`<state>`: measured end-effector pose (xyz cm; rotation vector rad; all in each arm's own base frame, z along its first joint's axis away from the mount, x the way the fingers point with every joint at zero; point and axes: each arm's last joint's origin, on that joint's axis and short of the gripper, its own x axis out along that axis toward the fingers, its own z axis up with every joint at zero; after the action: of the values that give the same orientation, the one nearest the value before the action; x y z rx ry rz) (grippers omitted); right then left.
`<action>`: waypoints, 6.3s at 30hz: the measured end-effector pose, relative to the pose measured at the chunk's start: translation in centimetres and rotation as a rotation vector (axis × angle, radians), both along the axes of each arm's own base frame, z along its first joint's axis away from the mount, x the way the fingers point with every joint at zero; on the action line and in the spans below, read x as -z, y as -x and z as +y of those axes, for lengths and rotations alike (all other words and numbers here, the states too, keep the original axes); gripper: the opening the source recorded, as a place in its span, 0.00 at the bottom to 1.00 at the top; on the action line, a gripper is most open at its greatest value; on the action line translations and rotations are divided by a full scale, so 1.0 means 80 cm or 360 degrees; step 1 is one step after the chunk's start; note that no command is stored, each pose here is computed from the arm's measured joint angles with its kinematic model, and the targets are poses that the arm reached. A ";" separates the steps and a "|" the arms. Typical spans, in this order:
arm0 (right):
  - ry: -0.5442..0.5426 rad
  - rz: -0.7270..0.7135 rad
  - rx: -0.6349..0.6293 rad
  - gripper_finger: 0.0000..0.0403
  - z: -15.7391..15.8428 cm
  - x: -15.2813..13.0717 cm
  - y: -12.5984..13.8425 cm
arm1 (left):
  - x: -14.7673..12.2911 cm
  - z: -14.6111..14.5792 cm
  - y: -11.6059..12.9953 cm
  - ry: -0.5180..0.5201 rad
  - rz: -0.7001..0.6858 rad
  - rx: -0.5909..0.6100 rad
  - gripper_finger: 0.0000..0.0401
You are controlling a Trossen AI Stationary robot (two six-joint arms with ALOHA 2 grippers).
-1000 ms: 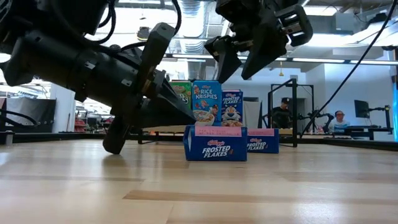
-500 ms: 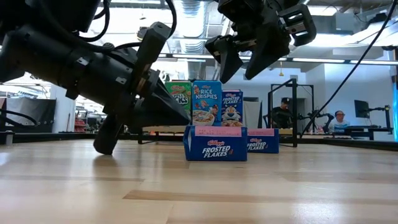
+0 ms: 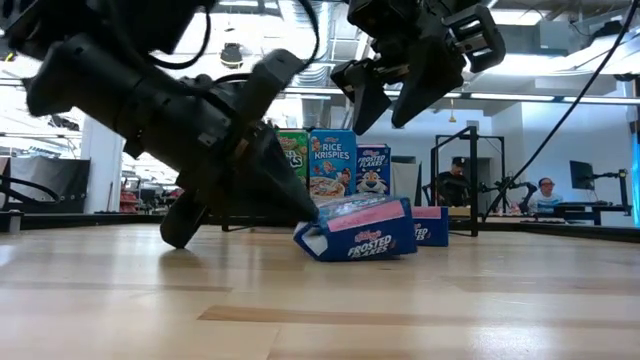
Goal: Stack cereal on shelf
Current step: Put the left blue cereal box on the shelf aligned with the blue cereal box, then put the left blue cereal box on the shelf aligned with the other blue cereal box
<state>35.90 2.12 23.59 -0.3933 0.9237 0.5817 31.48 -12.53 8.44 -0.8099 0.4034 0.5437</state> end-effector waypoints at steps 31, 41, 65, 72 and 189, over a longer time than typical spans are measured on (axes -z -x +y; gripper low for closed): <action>0.0246 0.0079 -0.0182 0.64 0.011 0.014 0.012 | -0.054 0.023 -0.011 -0.0279 0.0095 -0.0132 0.00; 0.0135 0.0232 -0.0039 0.47 0.014 0.074 0.031 | -0.054 0.028 -0.012 -0.0276 0.0094 -0.0162 0.00; 0.0033 0.0194 0.0174 0.27 0.009 0.107 0.037 | -0.055 0.041 -0.019 -0.0175 0.0074 -0.0185 0.00; -0.0038 -0.0007 0.0251 0.21 0.009 0.044 0.036 | -0.055 0.040 -0.016 -0.0162 0.0111 -0.0176 0.00; 0.1251 -0.0367 -0.1071 0.77 0.073 0.069 0.001 | -0.049 0.031 -0.038 -0.0403 0.0000 0.0306 0.00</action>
<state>35.80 7.96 18.03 -1.4862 0.7565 0.7418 34.53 -10.02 12.33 -0.5210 0.3987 0.4052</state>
